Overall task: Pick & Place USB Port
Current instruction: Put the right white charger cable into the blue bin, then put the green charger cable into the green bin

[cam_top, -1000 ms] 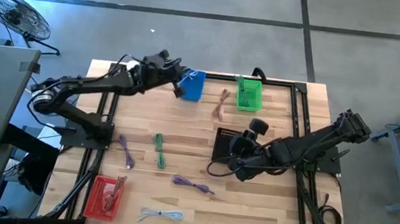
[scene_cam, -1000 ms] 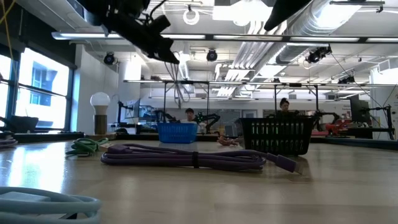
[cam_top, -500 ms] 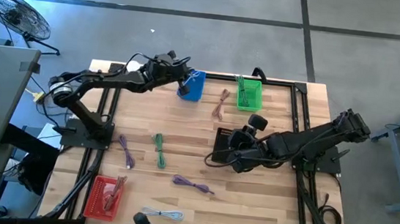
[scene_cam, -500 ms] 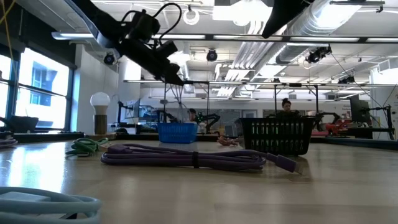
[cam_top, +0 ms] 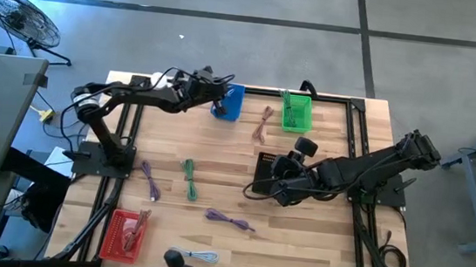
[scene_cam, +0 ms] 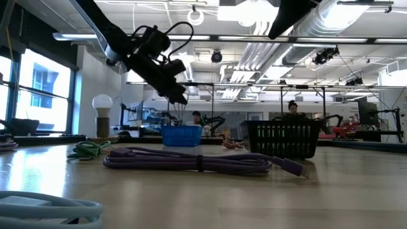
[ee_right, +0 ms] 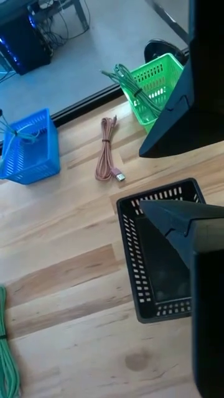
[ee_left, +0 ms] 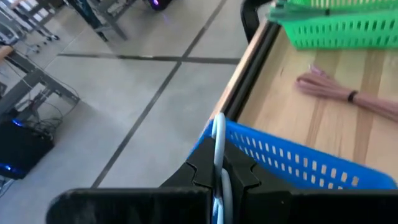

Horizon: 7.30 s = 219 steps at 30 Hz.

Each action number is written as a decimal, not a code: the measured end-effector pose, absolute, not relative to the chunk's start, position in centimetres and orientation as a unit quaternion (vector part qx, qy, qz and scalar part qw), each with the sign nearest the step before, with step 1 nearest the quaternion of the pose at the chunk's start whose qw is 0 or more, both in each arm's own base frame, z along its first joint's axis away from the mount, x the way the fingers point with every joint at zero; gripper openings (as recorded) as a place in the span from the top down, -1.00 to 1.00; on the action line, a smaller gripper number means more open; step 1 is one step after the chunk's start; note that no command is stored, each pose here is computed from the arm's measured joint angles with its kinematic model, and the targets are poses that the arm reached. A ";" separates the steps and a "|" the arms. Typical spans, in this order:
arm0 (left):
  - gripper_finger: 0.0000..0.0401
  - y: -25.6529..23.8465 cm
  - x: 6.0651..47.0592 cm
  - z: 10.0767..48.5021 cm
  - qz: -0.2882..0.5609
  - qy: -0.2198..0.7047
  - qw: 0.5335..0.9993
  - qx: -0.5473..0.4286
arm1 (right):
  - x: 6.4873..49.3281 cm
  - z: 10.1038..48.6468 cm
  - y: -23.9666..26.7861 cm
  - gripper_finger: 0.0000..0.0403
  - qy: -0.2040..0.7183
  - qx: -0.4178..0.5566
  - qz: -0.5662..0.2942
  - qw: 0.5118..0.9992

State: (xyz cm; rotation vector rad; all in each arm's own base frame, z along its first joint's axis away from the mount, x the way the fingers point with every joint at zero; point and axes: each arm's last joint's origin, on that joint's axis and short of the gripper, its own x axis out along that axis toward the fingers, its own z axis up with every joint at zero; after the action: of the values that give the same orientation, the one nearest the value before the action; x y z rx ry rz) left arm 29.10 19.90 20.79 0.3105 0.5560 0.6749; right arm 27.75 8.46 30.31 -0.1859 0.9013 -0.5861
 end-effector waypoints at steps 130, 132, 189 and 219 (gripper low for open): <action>0.95 -3.0 27.4 17.2 -0.111 0.639 0.681 0.339 | 28.8 31.3 12.5 0.44 0.361 -0.004 -0.153 0.920; 0.95 -3.5 27.3 19.3 -0.072 0.626 0.694 0.348 | 28.8 31.3 12.6 0.44 0.359 -0.004 -0.152 0.921; 0.96 -4.3 26.6 28.3 -0.119 -0.051 0.987 0.092 | 35.5 34.2 11.6 -0.15 0.118 -0.110 -0.017 0.987; 0.61 -3.2 26.9 27.4 0.044 0.005 0.990 0.131 | 34.9 32.2 11.0 0.91 0.212 -0.103 -0.095 0.967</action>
State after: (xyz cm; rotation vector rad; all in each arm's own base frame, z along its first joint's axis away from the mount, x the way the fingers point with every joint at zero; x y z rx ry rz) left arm 26.90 -3.20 27.36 0.2619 0.0109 0.0875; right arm 34.89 11.04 32.19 -0.2079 0.4281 -0.1925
